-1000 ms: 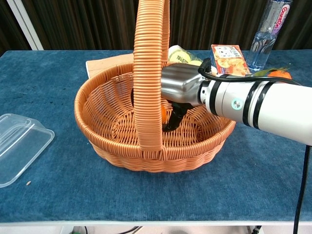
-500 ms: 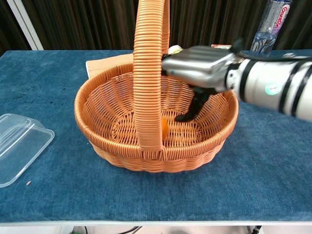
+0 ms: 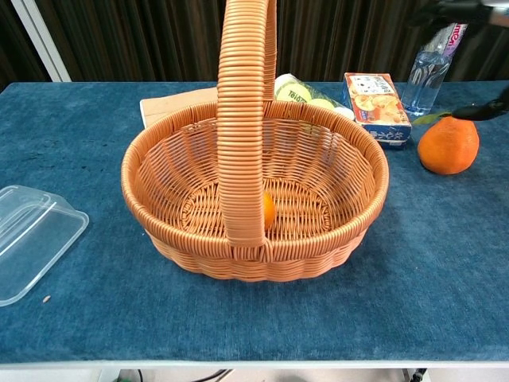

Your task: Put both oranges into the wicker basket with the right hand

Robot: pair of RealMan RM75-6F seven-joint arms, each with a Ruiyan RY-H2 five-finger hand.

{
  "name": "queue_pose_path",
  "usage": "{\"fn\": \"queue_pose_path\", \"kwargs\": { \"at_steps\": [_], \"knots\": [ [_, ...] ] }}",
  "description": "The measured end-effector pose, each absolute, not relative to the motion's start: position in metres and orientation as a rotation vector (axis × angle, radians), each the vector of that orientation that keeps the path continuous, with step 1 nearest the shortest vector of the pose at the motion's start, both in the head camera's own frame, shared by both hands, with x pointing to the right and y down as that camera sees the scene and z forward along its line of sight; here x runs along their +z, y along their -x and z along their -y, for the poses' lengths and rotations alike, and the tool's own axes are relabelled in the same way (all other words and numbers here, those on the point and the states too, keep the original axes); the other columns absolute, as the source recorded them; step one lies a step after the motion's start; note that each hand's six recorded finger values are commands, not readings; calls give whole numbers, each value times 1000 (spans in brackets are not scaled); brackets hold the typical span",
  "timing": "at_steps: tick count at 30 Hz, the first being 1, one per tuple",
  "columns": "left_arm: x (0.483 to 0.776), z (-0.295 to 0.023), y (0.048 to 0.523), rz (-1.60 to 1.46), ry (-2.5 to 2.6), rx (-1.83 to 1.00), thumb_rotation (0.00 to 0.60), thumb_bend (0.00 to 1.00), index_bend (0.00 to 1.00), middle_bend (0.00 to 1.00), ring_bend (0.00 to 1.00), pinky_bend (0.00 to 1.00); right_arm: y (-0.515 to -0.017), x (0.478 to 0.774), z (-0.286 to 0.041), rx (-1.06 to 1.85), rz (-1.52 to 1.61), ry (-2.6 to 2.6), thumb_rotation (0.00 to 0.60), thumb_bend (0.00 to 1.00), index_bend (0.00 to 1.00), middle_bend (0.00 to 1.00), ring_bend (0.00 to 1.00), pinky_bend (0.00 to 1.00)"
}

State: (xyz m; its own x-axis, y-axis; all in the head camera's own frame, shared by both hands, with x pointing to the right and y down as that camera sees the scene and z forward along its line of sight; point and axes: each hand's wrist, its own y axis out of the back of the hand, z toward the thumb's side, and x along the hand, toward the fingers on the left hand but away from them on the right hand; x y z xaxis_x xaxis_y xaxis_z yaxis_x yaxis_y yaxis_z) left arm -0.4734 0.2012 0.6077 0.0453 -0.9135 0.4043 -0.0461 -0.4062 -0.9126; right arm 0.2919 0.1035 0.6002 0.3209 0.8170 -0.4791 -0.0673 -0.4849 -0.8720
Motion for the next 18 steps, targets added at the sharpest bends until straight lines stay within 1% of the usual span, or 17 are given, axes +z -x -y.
{"fn": "queue_pose_path", "kwargs": {
  "at_steps": [2, 7, 11, 14, 18],
  "knots": [
    [609, -201, 473, -996, 1573, -1457, 485, 62, 270, 229, 148, 362, -310, 607, -100, 1346, 693, 1694, 600, 195, 18, 26, 0, 126],
    [610, -202, 472, -1000, 1594, -1456, 484, 62, 271, 229, 148, 361, -341, 632, -94, 1474, 746, 1695, 600, 195, 0, 22, 0, 102],
    [607, -202, 473, -995, 1581, -1453, 484, 62, 271, 229, 148, 361, -358, 659, -91, 1575, 751, 1698, 600, 193, 0, 18, 0, 78],
    [604, -201, 475, -1003, 1572, -1452, 485, 62, 270, 229, 148, 360, -363, 676, -90, 1626, 754, 1720, 600, 193, 0, 19, 0, 76],
    [605, -201, 478, -1013, 1578, -1460, 483, 63, 271, 229, 148, 360, -358, 693, -90, 1640, 759, 1767, 600, 194, 0, 21, 0, 75]
  ]
}}
